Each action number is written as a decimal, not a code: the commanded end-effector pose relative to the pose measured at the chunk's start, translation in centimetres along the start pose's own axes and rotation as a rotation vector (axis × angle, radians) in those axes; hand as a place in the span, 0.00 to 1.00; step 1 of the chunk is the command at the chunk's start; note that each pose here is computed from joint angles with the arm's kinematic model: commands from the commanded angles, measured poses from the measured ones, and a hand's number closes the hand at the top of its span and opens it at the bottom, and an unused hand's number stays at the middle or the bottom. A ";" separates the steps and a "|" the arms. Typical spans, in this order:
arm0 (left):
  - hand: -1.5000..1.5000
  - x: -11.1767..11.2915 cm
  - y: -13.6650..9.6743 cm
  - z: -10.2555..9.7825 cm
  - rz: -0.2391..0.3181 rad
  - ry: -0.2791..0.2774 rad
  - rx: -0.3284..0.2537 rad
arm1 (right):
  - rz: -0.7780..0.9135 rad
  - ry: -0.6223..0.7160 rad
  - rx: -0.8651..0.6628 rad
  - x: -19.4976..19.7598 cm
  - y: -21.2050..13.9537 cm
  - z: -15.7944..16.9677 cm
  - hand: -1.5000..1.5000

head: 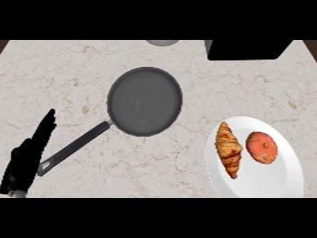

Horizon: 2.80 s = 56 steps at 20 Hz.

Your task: Pick the squash from the plate and place it in the pan

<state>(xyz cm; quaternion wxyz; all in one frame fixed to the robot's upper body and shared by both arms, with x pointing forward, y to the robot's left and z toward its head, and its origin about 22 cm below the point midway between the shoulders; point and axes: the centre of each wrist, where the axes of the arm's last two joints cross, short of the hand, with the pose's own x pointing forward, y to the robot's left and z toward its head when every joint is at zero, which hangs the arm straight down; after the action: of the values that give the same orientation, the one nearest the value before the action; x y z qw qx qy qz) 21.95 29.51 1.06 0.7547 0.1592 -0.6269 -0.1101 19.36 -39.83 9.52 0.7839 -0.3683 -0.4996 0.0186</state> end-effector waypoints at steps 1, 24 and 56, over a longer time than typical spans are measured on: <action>0.50 -0.2 -0.5 0.7 -0.012 -0.022 0.006 | 0.141 0.010 0.130 3.3 -2.1 1.9 0.00; 0.50 -0.8 -0.7 -0.3 -0.016 -0.023 -0.028 | 0.476 0.221 0.516 14.6 4.7 -2.1 0.00; 0.50 1.1 -0.4 -0.8 -0.010 -0.021 -0.024 | 0.682 0.451 0.658 10.3 13.7 -3.0 0.00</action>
<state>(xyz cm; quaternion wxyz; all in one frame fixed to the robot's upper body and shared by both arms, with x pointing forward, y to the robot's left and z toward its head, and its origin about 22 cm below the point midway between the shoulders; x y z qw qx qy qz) 22.98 28.85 0.72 0.7497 0.1533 -0.6326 -0.1195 31.17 -28.01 9.12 0.8873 -0.2246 -0.2096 0.3440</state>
